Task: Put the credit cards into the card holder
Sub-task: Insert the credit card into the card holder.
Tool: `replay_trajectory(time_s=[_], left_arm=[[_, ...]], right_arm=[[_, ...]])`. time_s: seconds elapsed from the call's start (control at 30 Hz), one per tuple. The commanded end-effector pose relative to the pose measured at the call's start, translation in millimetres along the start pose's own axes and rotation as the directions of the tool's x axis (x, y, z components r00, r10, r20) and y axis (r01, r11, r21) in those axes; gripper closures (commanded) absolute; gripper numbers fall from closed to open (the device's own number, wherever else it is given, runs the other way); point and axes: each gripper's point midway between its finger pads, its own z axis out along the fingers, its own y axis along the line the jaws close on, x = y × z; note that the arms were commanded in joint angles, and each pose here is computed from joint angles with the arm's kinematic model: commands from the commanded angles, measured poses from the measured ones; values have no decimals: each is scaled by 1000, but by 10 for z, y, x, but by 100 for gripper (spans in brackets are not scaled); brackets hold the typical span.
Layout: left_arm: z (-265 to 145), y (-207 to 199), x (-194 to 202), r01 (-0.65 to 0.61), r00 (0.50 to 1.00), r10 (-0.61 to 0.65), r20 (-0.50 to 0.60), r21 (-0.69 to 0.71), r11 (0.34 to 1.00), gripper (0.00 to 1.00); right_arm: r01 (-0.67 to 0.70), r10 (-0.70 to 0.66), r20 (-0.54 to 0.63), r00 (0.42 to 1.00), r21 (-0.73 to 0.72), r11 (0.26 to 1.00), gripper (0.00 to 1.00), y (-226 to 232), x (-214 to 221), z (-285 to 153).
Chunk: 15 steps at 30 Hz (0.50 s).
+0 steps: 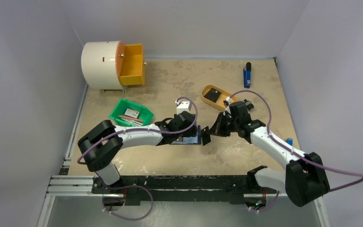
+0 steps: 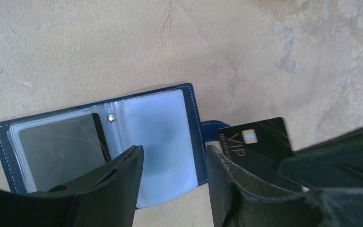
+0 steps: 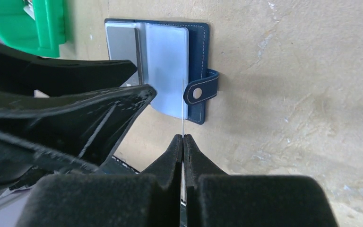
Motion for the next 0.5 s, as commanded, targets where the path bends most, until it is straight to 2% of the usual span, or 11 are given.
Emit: replay_trajectory(time_s=[0.0, 0.3, 0.47], left_arm=[[37, -1, -6, -39, 999, 39, -5, -35, 999, 50], [197, 71, 172, -76, 996, 71, -61, -75, 994, 55], [215, 136, 192, -89, 995, 83, -62, -102, 991, 63]], right_arm=[[1, -5, 77, 997, 55, 999, 100, -34, -79, -182], [11, -13, 103, 995, 25, 1000, 100, 29, -84, -268], [23, -25, 127, 992, 15, 1000, 100, 67, -148, -270]])
